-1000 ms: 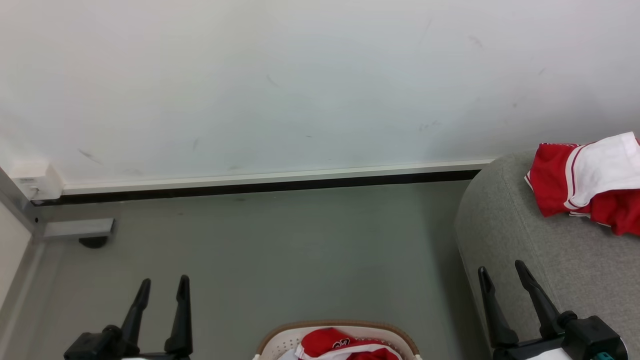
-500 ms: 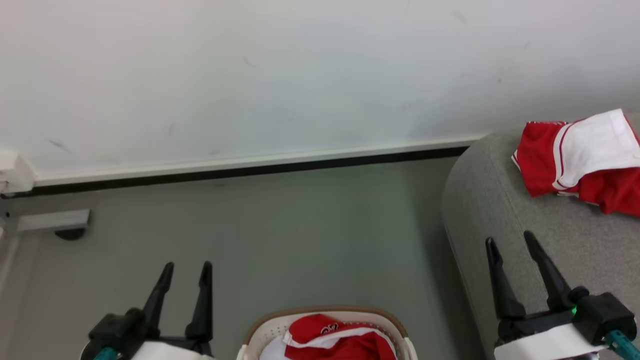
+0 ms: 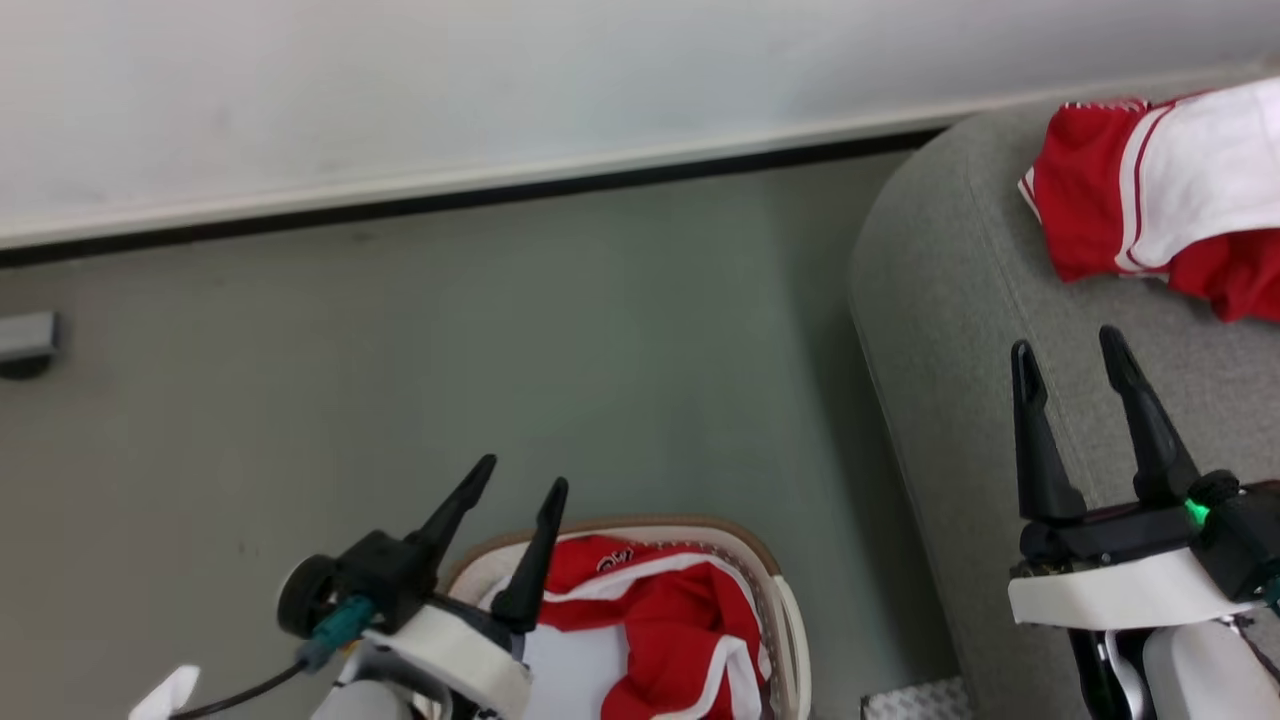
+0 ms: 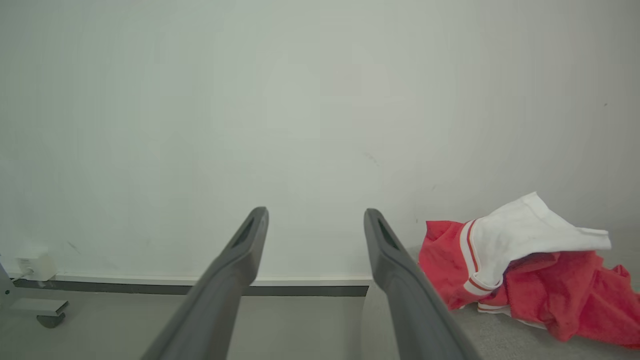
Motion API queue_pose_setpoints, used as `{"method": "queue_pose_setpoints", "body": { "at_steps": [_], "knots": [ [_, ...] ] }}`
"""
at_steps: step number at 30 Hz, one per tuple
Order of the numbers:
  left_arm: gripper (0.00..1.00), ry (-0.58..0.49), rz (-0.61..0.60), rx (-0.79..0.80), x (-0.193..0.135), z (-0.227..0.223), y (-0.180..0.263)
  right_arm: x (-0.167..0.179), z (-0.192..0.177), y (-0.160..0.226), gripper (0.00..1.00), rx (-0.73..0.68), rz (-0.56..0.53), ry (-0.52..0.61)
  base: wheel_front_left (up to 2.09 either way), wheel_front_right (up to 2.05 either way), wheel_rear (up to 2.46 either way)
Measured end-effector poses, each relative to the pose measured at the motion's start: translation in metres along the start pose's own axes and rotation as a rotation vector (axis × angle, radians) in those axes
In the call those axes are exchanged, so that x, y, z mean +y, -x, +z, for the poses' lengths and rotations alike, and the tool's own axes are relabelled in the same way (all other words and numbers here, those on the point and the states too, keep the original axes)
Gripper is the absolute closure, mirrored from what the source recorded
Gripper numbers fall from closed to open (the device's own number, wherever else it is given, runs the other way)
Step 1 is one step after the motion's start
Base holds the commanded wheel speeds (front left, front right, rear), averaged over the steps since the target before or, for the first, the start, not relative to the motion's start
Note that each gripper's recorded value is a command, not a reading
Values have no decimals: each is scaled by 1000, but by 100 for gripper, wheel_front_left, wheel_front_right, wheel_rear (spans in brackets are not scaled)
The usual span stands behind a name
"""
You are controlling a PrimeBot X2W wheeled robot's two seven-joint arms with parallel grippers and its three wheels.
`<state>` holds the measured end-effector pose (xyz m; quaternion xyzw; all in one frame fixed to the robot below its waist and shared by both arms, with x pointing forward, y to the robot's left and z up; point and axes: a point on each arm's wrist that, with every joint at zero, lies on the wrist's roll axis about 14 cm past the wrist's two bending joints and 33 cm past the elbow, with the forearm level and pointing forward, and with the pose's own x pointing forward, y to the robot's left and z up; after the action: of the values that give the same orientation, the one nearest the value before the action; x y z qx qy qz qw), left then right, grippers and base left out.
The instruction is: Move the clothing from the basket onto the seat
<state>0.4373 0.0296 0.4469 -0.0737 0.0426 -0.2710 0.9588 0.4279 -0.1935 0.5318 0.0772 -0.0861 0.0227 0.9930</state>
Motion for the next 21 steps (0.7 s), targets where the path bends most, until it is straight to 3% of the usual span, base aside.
{"method": "queue_pose_setpoints", "body": {
  "at_steps": [8, 21],
  "knots": [
    [0, -17, -212, 174, -34, -66, -26, -19, -10, -23, 0, 2, -34, 56, 0, 0, 0],
    [0, -61, -407, 511, -40, -190, -36, -46, -23, -67, 0, -45, -74, 94, 0, 0, 0]
  ]
}}
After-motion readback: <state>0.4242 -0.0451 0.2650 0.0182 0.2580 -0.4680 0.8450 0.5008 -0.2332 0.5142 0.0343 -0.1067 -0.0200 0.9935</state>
